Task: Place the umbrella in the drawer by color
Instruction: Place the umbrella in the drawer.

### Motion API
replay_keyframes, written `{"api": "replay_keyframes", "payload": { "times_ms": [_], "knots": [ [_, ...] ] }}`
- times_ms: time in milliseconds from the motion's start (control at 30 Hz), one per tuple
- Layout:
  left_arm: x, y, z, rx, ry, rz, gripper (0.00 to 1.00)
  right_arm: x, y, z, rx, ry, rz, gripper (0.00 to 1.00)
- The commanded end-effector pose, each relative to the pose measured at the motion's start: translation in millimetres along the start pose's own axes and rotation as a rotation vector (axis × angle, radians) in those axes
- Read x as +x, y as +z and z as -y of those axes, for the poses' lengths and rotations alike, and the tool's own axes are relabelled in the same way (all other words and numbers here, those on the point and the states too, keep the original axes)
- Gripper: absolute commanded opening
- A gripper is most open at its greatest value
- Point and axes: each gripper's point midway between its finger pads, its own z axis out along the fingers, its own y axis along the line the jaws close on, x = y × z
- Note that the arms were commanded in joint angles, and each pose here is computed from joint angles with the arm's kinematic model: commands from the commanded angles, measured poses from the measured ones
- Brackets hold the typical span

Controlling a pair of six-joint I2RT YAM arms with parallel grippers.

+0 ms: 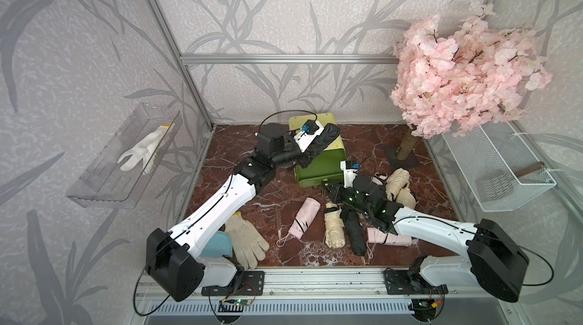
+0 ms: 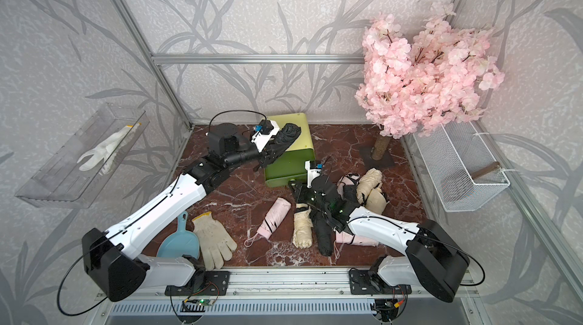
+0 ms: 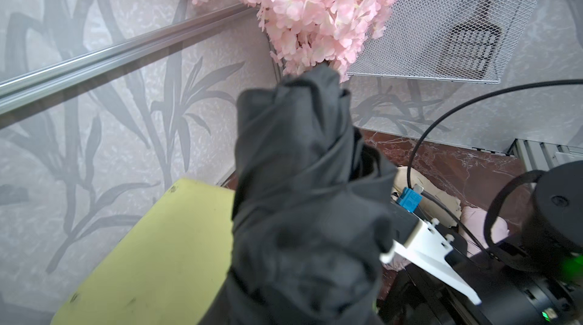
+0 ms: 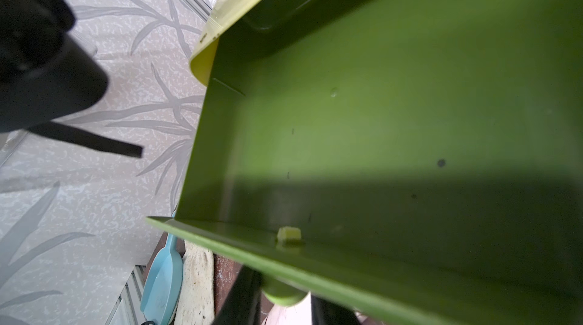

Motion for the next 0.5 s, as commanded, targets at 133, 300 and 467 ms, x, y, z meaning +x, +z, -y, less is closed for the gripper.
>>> {"api": "replay_keyframes", "payload": {
  "times_ms": [133,300,467],
  "knots": [
    [-55,19,-15,-0.076,0.158,0.351,0.26,27,4,26,0.097,-0.021,-0.101,0.07],
    [-53,33,4,-0.047,0.168,0.397,0.25,26,5,28,0.105,-0.025,-0.101,0.07],
    [-29,45,4,-0.053,0.183,0.312,0.25,28,7,29,0.107,-0.024,-0.108,0.07]
  ]
}}
